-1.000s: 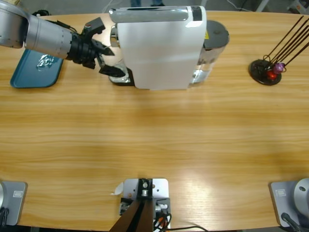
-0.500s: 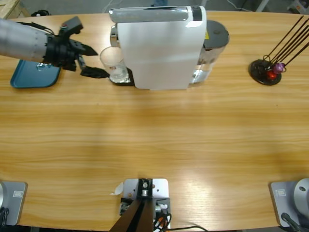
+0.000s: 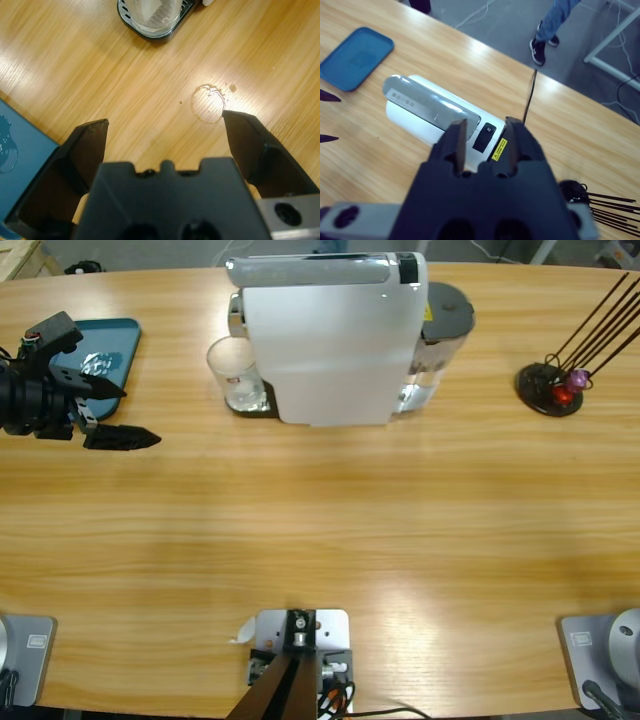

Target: Pour coffee

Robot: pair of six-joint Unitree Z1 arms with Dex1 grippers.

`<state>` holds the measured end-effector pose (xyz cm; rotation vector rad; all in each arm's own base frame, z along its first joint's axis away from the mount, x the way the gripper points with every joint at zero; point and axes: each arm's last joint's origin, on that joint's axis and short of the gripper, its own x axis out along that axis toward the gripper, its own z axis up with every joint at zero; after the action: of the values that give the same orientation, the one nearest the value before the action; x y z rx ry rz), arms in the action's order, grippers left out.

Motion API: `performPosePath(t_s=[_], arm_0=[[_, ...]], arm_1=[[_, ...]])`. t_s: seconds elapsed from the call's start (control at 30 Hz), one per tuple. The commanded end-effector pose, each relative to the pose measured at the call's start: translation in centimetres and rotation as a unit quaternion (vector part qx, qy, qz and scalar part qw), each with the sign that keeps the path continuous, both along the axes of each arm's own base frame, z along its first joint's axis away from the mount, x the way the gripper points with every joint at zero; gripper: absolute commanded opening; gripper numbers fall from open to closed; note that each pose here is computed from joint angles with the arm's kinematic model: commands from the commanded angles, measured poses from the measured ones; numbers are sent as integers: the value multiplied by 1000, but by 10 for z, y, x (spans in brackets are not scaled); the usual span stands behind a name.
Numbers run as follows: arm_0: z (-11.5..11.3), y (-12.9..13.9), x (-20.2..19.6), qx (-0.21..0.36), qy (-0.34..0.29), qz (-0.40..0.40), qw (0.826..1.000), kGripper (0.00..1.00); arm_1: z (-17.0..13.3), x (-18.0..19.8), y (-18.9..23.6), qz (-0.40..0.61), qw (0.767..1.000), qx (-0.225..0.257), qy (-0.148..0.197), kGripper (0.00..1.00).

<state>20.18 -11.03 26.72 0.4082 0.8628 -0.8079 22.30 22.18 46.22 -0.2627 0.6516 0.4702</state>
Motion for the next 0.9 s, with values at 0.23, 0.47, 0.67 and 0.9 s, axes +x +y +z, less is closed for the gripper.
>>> performPosePath(t_s=[0.23,0.47,0.67,0.9], arm_0=[[-15,2,3,16,30,15,999,1000],[-21,1,6,20,40,15,999,1000],[-21,1,6,21,40,15,999,1000],[-21,1,5,21,42,15,999,1000]], arm_1=[[-50,80,11,-51,986,-5,157,0],[-60,84,16,-42,980,-3,194,0],[-61,84,16,-43,980,-6,193,0],[-68,90,16,-50,979,-15,196,0]])
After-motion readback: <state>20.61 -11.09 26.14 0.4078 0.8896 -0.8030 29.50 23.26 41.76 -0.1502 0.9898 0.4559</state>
